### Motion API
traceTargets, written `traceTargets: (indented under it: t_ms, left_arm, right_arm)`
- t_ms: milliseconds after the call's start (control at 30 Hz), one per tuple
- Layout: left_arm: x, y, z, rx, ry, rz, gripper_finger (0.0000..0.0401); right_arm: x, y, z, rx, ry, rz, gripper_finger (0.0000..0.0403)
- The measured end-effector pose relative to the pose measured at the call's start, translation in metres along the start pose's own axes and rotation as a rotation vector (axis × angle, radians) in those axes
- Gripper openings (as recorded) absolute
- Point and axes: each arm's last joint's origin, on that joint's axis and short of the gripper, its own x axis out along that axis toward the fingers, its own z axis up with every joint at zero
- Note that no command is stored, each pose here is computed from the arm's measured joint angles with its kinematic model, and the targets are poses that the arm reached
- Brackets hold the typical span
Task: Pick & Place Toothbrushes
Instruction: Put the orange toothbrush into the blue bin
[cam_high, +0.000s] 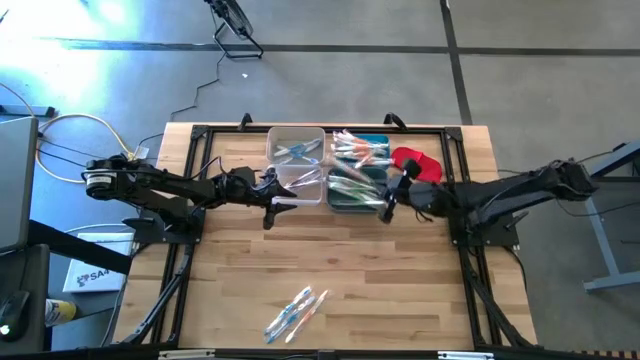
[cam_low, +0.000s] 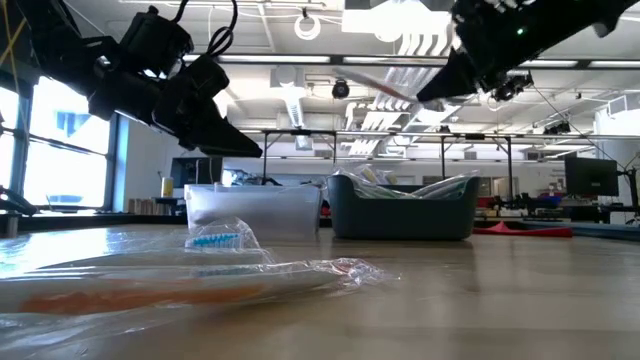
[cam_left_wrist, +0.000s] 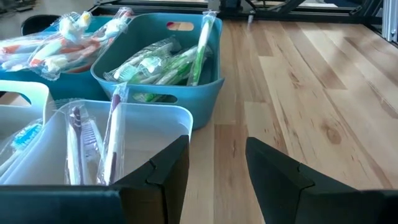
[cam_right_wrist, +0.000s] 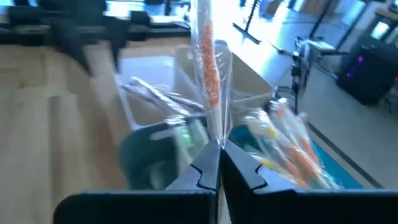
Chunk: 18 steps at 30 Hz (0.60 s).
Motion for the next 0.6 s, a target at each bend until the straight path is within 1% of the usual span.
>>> traceTargets:
  t_ms: [367,600]
  left_arm:
    - [0.000,0.000,0.000,0.007,0.000,0.000,0.0157]
    - [0.000,0.000,0.000,0.027,-0.001,0.000,0.0157]
  right_arm:
    - [0.029,-0.064,-0.002,0.079,0.073,-0.038,0.0004]
    - [0.051,-0.092,-0.018,0.117,0.172,-0.065,0.0004]
